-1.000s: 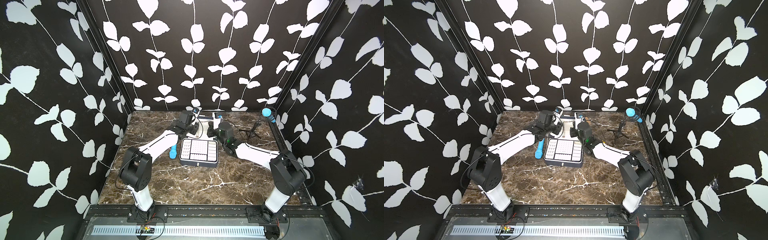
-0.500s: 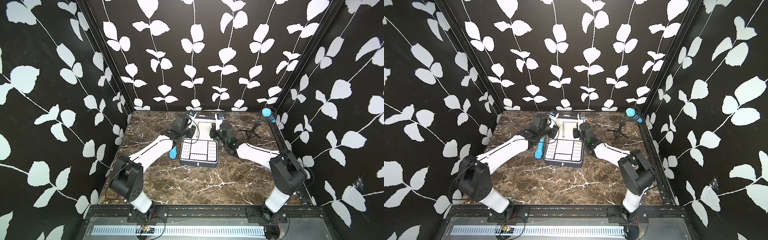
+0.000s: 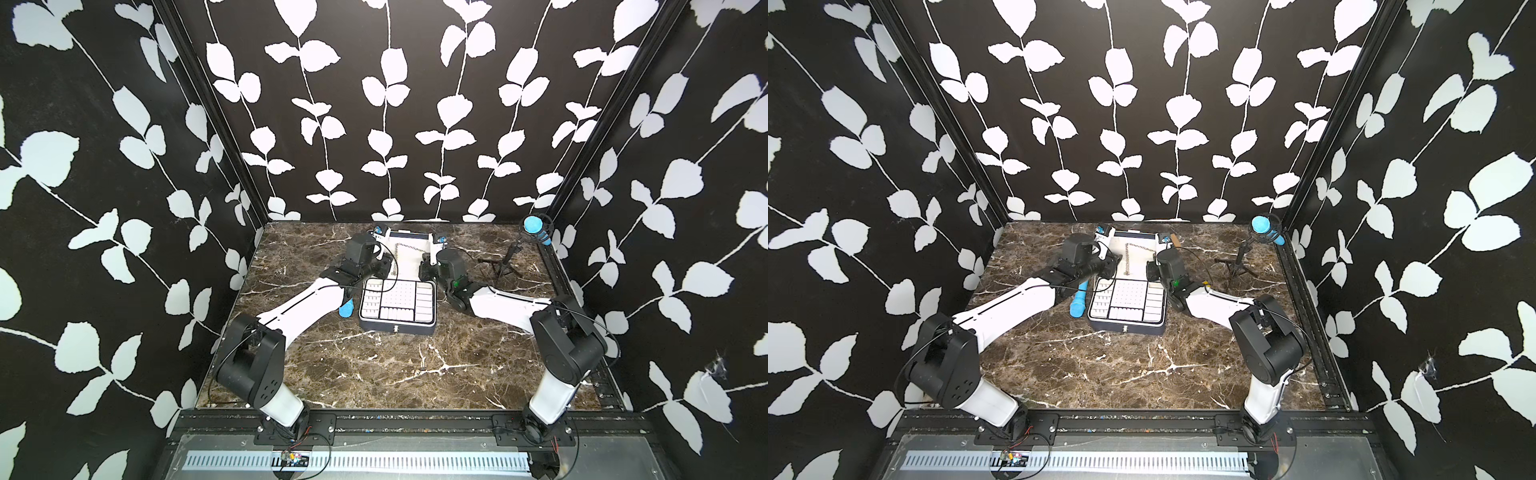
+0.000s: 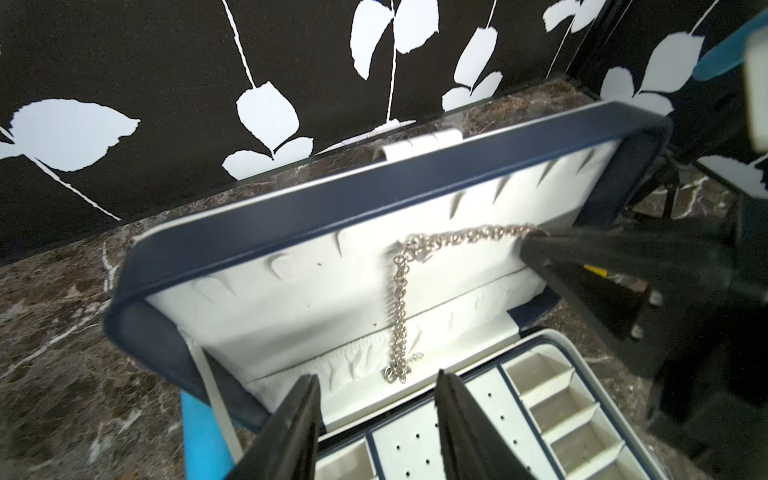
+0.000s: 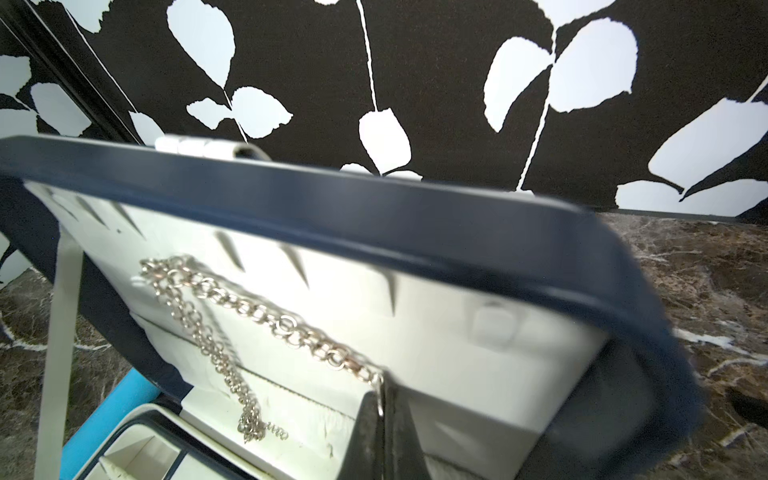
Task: Put jewelry chain into jewelry box
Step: Hang the necklace on the jewelry box clasp.
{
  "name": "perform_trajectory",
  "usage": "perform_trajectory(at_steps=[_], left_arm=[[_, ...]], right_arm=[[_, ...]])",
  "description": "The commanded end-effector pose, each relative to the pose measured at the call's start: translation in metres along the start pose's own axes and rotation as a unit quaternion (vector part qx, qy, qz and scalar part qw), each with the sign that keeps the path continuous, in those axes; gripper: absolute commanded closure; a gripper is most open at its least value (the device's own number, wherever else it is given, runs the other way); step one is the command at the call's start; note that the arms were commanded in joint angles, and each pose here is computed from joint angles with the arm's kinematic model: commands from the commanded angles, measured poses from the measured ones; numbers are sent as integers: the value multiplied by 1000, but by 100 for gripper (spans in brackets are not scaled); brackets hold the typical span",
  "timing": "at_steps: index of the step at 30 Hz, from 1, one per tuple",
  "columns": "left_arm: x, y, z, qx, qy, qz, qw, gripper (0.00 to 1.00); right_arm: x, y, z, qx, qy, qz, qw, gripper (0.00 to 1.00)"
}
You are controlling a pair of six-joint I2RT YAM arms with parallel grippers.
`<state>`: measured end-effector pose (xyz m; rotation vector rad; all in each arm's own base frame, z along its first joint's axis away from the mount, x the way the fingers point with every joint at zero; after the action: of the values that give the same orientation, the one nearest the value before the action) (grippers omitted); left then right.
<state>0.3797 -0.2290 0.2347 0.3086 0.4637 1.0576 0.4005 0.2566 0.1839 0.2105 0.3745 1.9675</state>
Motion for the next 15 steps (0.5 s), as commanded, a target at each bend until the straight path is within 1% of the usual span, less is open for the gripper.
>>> perform_trajectory(at_steps=[1,6,12,15], left_arm=[[-3,-10,8,-33,34,-22,999,53],[-1,-26,6,-38,57,-18,997,58],[3,-42,2,-35,66,-2,997,67],[4,-46,4,-38,72,-1,997,70]], right_arm=[[0,0,-7,-3,-13,9,1000,100],[3,2,-8,-6,-16,22,1000,100],[6,2,-8,-7,-20,35,999,100],[8,3,-10,-5,-24,43,999,100]])
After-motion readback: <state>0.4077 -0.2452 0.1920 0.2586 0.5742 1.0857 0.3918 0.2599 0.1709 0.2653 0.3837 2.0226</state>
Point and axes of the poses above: each gripper's point midway between its finger pads, its own y axis back along the fingers, its own x axis along the line the jaws close on, z = x × y, the point moved 5 cm from there along y, back along the fingers, and after that the axes turned 11 degrees about y, right-handed, at the moved point
